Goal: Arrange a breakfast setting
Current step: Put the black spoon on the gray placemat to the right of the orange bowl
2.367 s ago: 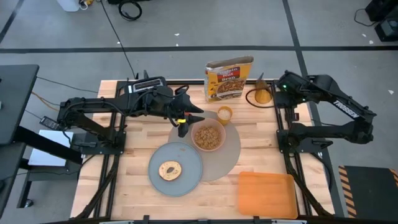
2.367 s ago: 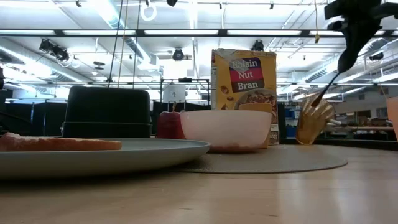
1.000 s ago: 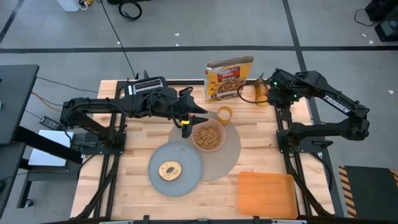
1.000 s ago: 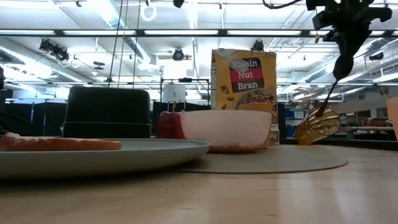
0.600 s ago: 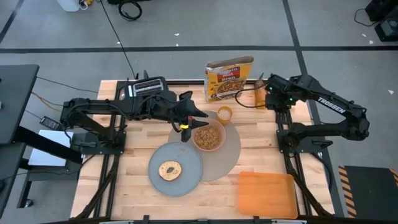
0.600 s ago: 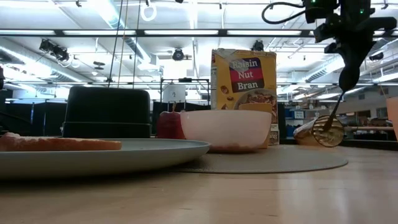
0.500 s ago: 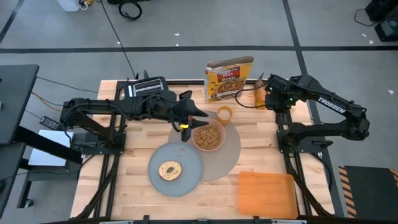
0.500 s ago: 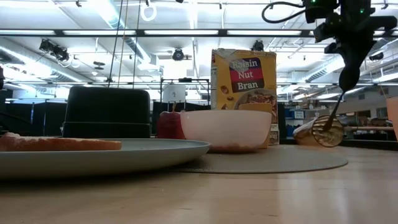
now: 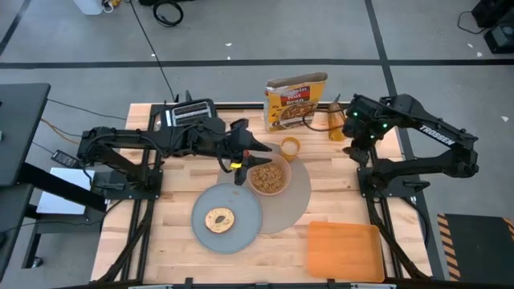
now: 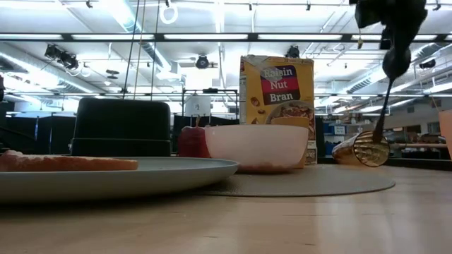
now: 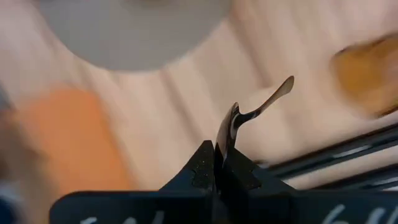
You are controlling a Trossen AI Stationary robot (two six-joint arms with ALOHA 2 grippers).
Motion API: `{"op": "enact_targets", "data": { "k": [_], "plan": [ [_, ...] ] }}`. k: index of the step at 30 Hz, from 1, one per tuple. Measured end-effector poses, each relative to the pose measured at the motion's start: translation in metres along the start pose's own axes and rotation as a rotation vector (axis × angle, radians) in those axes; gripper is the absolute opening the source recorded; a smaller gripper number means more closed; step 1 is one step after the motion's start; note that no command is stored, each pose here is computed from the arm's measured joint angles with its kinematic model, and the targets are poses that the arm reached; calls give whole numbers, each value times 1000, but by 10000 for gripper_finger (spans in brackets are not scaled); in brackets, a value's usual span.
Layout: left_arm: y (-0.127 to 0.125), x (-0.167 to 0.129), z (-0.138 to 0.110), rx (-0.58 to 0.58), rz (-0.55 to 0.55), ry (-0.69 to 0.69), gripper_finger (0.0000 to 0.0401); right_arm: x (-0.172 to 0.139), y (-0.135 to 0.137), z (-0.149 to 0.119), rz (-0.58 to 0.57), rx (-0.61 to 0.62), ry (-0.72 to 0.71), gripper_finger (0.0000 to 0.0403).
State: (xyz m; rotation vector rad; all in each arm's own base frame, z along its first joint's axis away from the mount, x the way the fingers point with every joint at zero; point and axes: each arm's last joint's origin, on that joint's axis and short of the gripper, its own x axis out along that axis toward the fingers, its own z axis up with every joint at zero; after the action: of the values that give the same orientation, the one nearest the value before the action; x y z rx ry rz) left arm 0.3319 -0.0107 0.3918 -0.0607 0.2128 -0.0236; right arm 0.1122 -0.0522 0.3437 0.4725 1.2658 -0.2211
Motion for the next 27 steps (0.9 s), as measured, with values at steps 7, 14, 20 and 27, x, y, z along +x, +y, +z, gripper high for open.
{"op": "enact_targets", "data": {
  "k": [7, 14, 20, 27],
  "plan": [
    [-32, 13, -9, 133, 93, -6, 153, -4, 17, 0, 224, 504, 6, 16],
    [-60, 48, -33, 200, 307, -28, 153, -15, 35, 10, 382, 751, -176, 16],
    [-78, 87, -59, 261, 376, -97, 153, -17, 52, 19, 459, 941, -238, 16],
    [-92, 113, -85, 358, 516, -137, 153, -11, 83, 28, 511, 1112, -284, 16]
  ]
}}
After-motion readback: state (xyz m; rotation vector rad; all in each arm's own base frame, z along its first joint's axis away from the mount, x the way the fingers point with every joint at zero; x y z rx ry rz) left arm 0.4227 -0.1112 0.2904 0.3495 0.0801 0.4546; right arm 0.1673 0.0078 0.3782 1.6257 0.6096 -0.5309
